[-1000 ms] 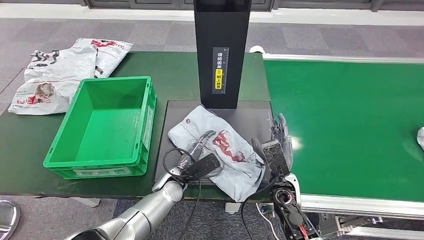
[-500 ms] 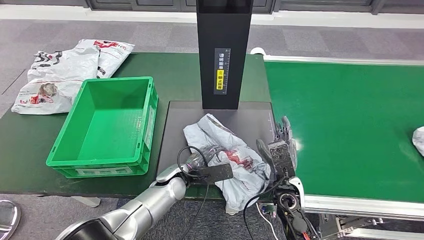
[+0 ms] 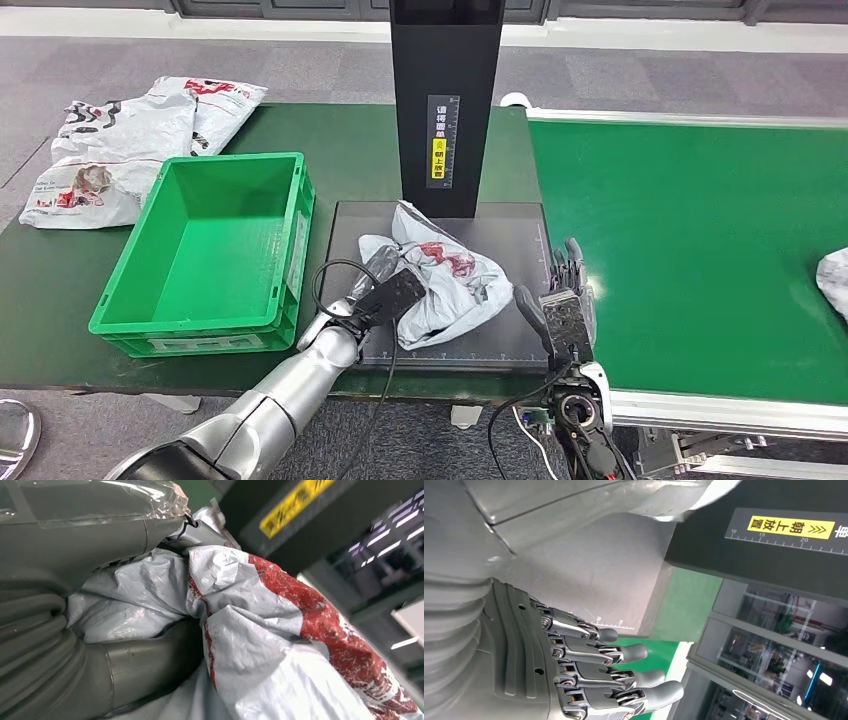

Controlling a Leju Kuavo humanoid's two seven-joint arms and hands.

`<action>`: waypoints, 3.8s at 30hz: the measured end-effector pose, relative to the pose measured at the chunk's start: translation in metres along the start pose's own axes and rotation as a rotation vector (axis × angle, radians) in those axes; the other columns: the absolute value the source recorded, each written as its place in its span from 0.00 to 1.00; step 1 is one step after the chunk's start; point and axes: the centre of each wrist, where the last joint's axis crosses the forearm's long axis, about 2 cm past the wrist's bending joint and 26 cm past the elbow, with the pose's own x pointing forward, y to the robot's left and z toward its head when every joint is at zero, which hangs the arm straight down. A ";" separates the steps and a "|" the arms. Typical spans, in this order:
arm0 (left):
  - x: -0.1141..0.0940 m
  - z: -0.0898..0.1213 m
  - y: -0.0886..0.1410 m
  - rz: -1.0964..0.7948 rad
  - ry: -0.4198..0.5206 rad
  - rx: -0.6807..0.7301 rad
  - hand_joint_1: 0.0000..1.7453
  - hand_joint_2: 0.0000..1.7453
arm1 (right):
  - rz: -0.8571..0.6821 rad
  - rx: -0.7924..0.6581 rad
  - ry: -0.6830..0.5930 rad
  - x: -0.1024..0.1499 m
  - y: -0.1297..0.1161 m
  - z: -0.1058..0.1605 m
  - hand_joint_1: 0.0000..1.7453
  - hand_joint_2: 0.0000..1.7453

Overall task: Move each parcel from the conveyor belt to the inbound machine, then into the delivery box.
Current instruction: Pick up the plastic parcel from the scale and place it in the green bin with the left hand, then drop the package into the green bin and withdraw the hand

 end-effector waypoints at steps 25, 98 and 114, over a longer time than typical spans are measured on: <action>0.030 -0.016 0.164 -0.992 -0.114 0.673 1.00 1.00 | 0.020 -0.053 -0.006 0.017 -0.003 0.001 0.00 1.00; -0.068 0.031 0.202 -0.069 0.247 0.784 0.00 1.00 | 0.022 -0.113 -0.018 0.026 -0.021 -0.010 0.00 1.00; -0.020 0.000 0.066 0.284 -0.026 0.425 0.00 1.00 | 0.075 -0.081 -0.022 0.024 -0.013 -0.017 0.00 1.00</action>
